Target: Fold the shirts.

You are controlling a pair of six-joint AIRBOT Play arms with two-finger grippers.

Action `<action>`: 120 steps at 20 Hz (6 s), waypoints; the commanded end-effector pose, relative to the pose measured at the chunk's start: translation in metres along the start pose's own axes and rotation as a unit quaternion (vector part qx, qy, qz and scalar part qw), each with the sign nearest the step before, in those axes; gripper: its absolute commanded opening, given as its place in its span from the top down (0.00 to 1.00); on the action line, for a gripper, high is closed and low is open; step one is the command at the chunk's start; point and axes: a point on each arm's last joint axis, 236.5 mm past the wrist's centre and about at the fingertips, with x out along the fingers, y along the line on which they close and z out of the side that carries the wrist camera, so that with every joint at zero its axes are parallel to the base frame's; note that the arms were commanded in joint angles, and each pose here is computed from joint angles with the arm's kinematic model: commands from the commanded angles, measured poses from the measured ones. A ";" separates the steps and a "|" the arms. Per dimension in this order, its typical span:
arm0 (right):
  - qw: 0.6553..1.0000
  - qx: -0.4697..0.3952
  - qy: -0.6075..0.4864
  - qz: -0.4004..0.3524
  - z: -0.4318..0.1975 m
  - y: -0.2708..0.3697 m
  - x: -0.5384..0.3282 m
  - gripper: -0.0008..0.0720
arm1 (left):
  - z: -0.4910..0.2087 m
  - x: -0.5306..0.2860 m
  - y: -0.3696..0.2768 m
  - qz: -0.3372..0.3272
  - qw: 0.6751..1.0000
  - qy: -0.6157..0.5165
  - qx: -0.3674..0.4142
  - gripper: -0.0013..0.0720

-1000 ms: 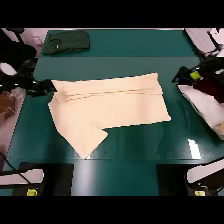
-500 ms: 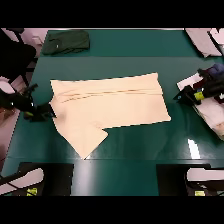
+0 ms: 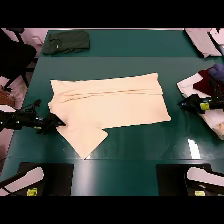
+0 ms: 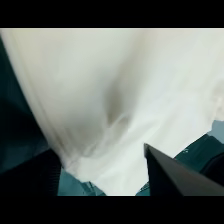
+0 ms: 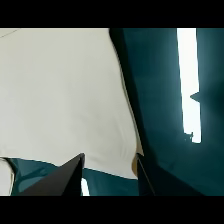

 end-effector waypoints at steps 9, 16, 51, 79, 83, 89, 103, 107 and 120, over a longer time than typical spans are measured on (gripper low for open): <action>0.996 0.032 0.079 0.018 -0.020 -0.016 0.044 0.45 | 0.001 -0.002 -0.036 -0.083 0.997 -0.007 0.004 0.95; 0.994 0.024 0.107 -0.006 -0.031 -0.021 0.053 0.35 | -0.027 -0.002 -0.033 -0.079 0.995 0.049 0.024 0.54; 0.992 0.037 0.123 0.002 -0.033 -0.009 0.086 0.52 | -0.054 0.048 -0.083 -0.098 0.992 0.072 0.032 0.95; 0.984 -0.102 -0.147 0.005 0.201 0.140 0.133 0.97 | 0.220 -0.051 -0.104 0.041 0.933 -0.339 0.113 0.95; 0.993 -0.101 -0.060 0.014 0.186 0.130 0.165 0.96 | 0.255 -0.025 -0.117 0.033 0.931 -0.344 0.116 0.00; 0.996 -0.089 0.011 -0.015 0.164 0.092 0.128 0.41 | 0.288 -0.068 -0.154 0.017 0.905 -0.399 0.147 0.00; 0.992 0.044 0.064 0.101 0.106 0.042 0.113 0.04 | 0.260 -0.076 -0.152 -0.005 0.942 -0.300 0.151 0.00; 0.995 0.039 0.021 0.092 0.115 0.055 0.149 0.04 | 0.253 -0.074 -0.168 -0.043 0.944 -0.292 0.147 0.00; 0.986 -0.159 0.033 -0.022 0.116 0.138 0.133 0.97 | 0.188 0.002 -0.217 -0.027 0.949 -0.184 0.255 0.31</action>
